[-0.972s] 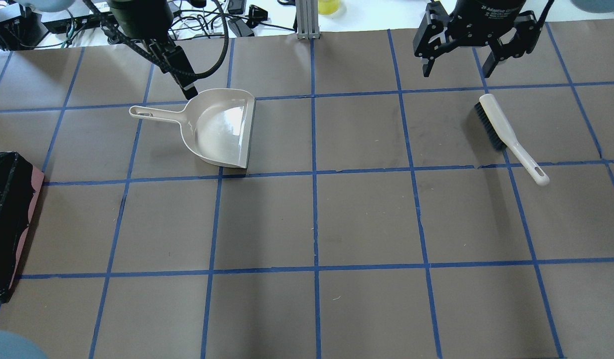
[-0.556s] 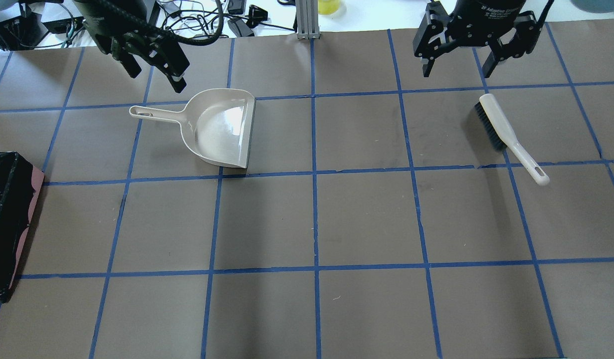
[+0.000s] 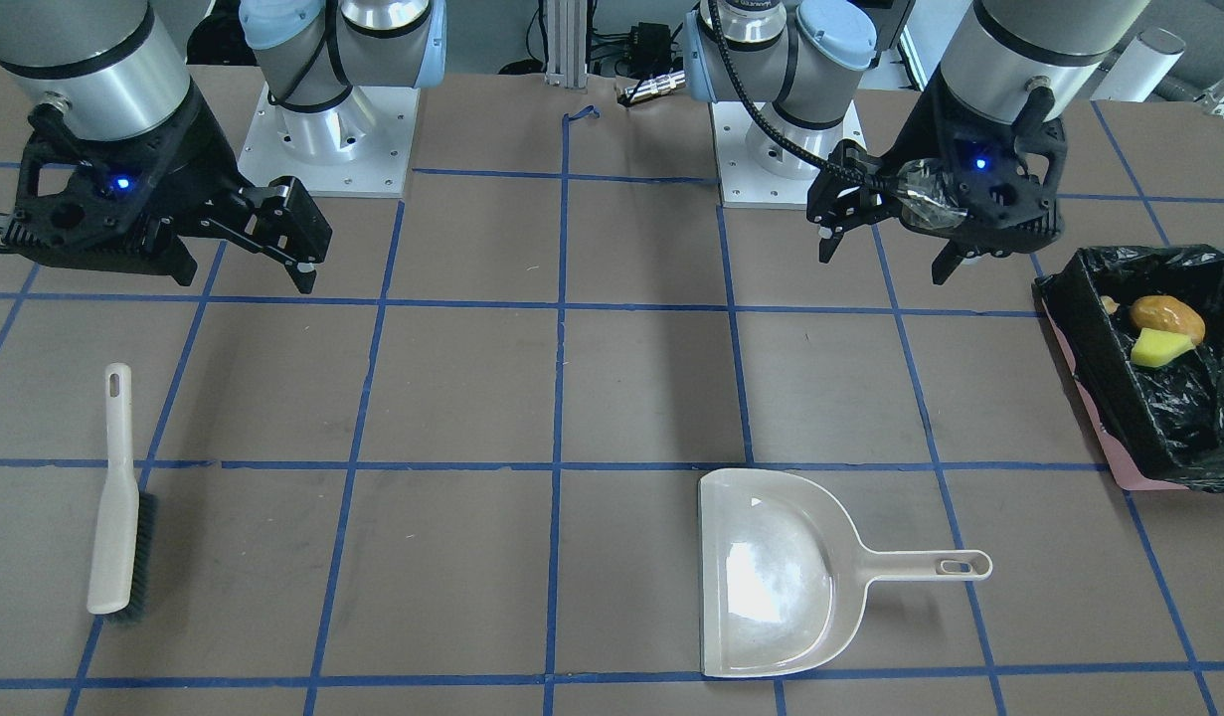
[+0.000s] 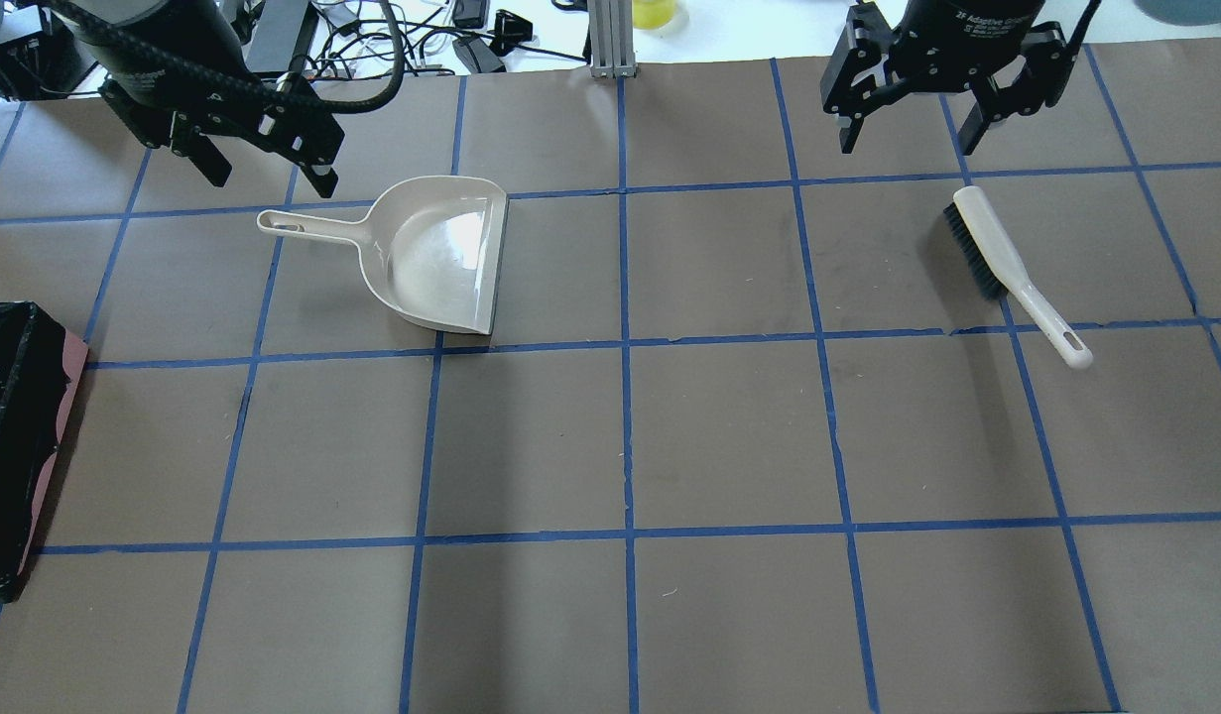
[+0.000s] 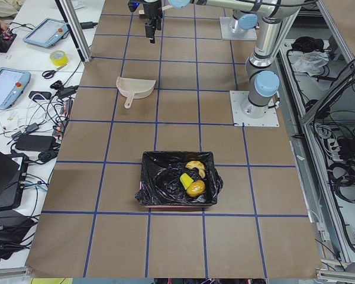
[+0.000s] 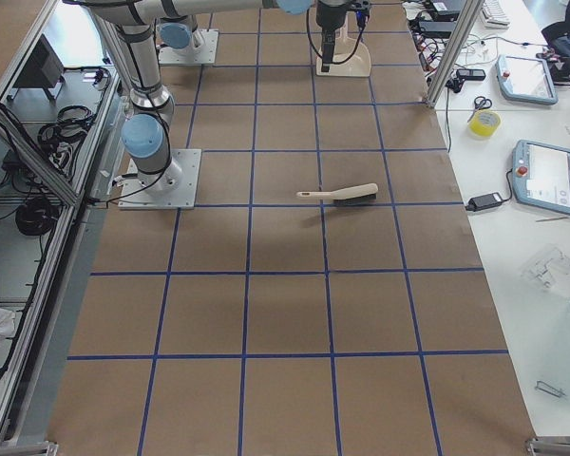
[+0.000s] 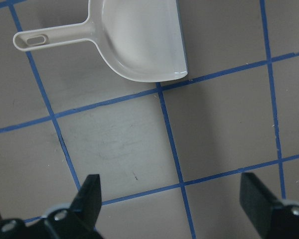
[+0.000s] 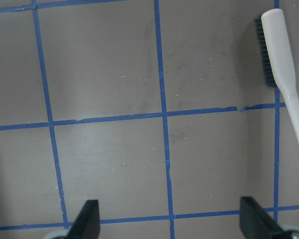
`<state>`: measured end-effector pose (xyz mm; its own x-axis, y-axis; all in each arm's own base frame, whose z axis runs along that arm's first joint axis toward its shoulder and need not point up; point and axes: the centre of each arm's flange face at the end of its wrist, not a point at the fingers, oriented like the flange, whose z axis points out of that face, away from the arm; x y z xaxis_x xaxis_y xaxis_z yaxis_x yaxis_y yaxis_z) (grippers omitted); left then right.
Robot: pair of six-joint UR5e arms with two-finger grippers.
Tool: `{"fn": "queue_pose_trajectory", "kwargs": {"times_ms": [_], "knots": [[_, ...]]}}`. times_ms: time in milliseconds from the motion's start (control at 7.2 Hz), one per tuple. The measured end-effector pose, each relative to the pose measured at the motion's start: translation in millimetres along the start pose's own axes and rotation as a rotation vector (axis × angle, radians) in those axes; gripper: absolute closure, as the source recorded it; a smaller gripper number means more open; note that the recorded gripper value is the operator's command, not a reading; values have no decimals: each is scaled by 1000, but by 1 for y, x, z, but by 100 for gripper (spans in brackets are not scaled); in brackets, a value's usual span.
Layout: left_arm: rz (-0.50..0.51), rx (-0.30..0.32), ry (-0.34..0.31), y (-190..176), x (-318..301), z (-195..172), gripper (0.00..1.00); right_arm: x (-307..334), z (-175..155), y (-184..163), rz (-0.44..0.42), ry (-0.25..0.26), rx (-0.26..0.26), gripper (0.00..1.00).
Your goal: Sweep and dump trash into bin
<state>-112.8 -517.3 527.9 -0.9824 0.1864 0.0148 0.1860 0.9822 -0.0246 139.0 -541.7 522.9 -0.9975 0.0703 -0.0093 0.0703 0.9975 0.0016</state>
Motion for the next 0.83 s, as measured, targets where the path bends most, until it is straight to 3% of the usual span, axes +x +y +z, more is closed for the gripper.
{"fn": "queue_pose_trajectory", "kwargs": {"times_ms": [417, 833], "knots": [[-10, 59, -15, 19, 2, 11, 0, 0, 0, 0, 1, 0, 0, 1], [-8, 70, -18, 19, 1, 10, 0, 0, 0, 0, 0, 0, 0, 1]]}}
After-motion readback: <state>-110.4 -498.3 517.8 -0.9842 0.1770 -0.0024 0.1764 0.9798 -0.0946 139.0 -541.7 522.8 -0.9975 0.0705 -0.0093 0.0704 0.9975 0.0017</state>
